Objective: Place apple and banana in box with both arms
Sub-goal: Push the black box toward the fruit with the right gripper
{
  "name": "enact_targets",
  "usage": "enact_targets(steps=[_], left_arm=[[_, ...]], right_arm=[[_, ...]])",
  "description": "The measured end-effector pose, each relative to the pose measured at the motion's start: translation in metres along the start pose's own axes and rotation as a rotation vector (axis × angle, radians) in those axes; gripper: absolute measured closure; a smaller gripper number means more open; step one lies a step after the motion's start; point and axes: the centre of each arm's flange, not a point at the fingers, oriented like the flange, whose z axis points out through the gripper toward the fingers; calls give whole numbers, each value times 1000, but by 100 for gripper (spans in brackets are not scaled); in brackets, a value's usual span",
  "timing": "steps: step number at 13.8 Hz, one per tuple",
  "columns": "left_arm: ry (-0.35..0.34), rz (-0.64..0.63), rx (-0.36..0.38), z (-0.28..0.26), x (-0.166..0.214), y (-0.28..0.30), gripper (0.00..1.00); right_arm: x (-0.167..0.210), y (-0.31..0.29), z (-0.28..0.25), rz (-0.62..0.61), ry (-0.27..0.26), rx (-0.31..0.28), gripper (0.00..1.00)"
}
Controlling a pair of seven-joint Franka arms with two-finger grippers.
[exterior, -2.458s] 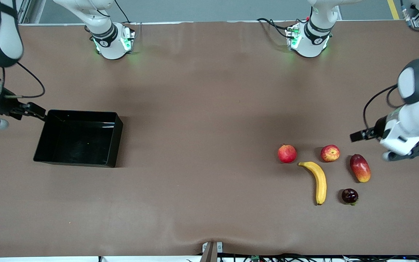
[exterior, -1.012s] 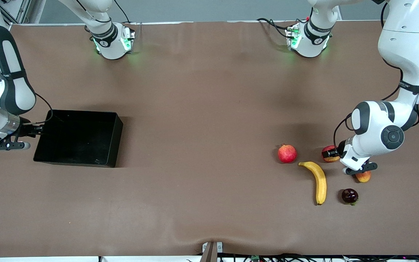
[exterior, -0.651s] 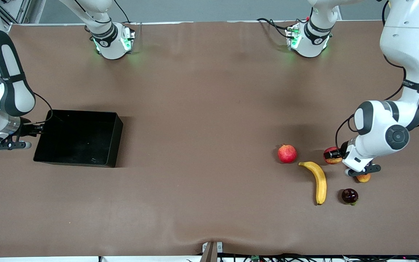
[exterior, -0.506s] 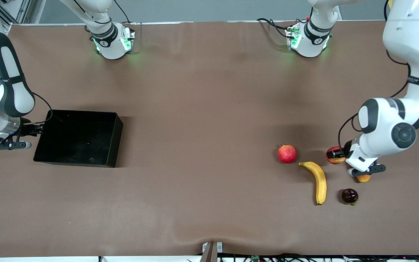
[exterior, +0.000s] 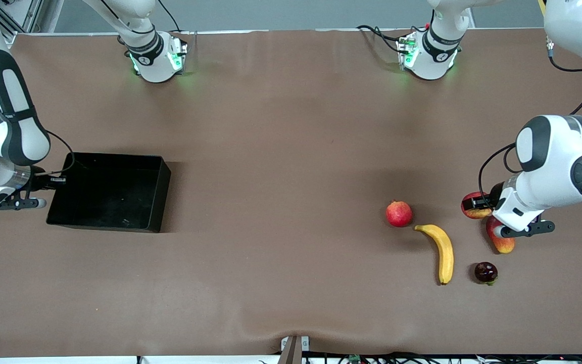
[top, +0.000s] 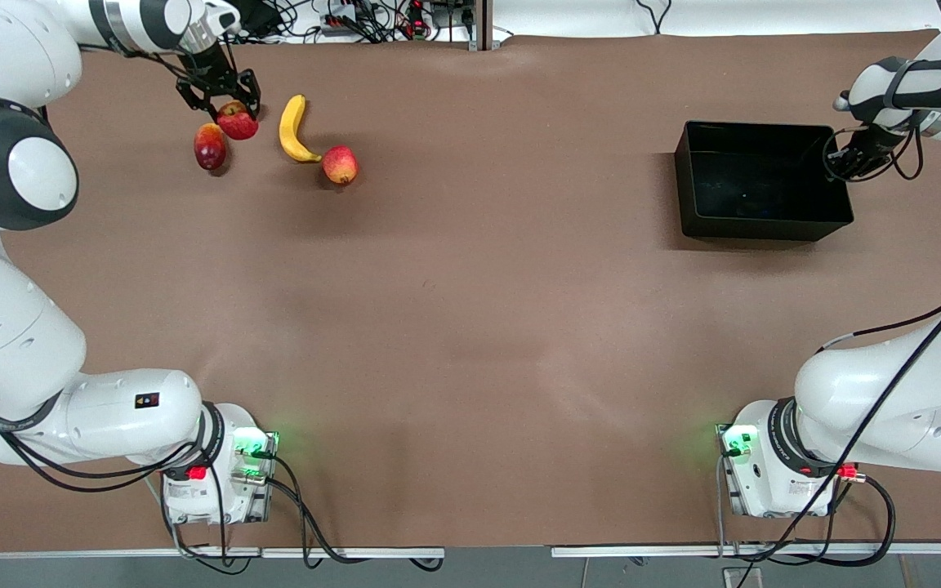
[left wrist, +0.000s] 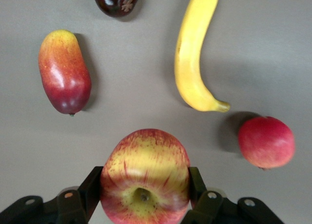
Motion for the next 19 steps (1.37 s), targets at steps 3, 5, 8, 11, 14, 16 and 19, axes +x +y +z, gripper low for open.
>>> enact_targets(steps=[3, 5, 8, 11, 14, 16, 19], left_arm=[[-6, 9, 3, -29, -2, 6, 26], [13, 8, 4, -48, -5, 5, 26], [23, 13, 6, -64, -11, 8, 26], [21, 17, 7, -67, -14, 10, 26], [1, 17, 12, -66, -16, 10, 26], [-2, 17, 12, -66, -17, 9, 26], [1, 19, 12, -68, -18, 11, 26]], right_arm=[[9, -9, -17, -28, -13, 13, 95], [22, -28, -48, -66, -10, 18, 95], [39, -68, -99, -128, -23, 24, 95], [56, -131, -125, -143, -53, 46, 95], [67, -203, -125, -129, -61, 105, 95], [70, -248, -122, -78, -73, 122, 95], [68, -332, -120, 9, -90, 100, 95]])
